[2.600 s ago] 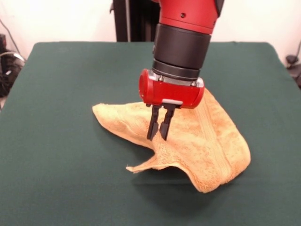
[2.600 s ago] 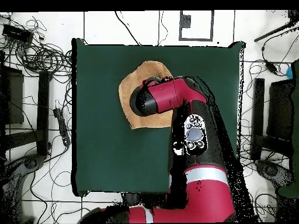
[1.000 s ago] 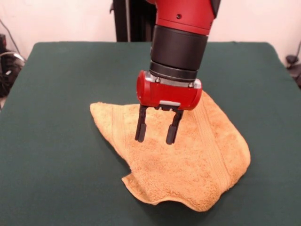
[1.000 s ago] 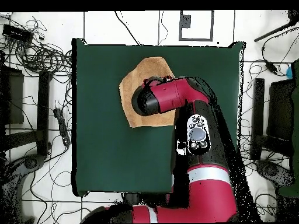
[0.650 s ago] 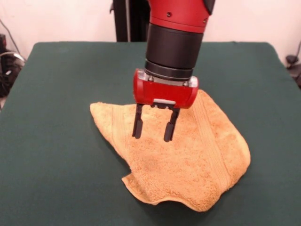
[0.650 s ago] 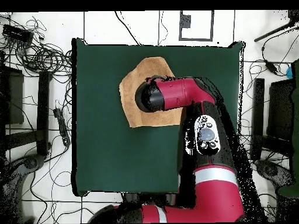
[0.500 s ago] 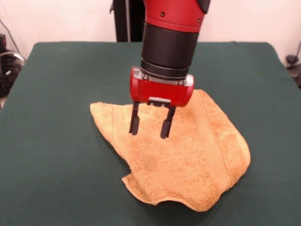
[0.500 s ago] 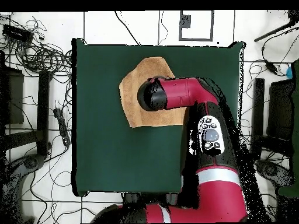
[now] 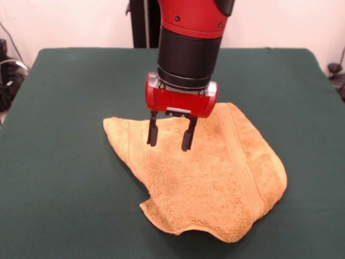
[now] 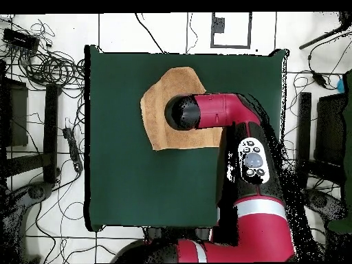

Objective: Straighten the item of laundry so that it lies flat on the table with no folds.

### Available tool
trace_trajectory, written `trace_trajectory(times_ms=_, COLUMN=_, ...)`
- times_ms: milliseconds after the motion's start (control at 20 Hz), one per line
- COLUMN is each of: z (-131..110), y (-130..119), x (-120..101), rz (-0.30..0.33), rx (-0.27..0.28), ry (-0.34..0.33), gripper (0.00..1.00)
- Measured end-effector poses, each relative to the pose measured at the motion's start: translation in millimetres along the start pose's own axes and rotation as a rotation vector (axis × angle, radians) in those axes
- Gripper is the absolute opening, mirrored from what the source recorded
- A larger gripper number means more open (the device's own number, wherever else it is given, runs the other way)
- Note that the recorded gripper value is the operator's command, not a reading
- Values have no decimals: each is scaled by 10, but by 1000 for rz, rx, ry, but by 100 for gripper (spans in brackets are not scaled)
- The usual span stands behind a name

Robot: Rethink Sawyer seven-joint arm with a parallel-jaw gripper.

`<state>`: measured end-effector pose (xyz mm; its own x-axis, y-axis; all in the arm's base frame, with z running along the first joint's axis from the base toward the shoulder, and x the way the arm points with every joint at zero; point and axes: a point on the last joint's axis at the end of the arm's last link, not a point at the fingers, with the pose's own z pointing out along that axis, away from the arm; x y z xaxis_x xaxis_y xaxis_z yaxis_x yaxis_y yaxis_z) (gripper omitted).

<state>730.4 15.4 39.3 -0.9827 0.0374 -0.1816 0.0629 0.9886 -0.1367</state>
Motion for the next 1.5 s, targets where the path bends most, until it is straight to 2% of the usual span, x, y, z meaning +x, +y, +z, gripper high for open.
trace_trajectory(times_ms=350, z=7, y=41, x=56, rz=29, rx=-23, ry=23, gripper=100)
trace_trajectory(times_ms=850, z=27, y=125, x=228, rz=86, rx=-68, ry=90, gripper=100)
trace_trajectory(times_ms=1500, z=-14, y=209, x=331, rz=139, rx=-104, ry=165, gripper=100)
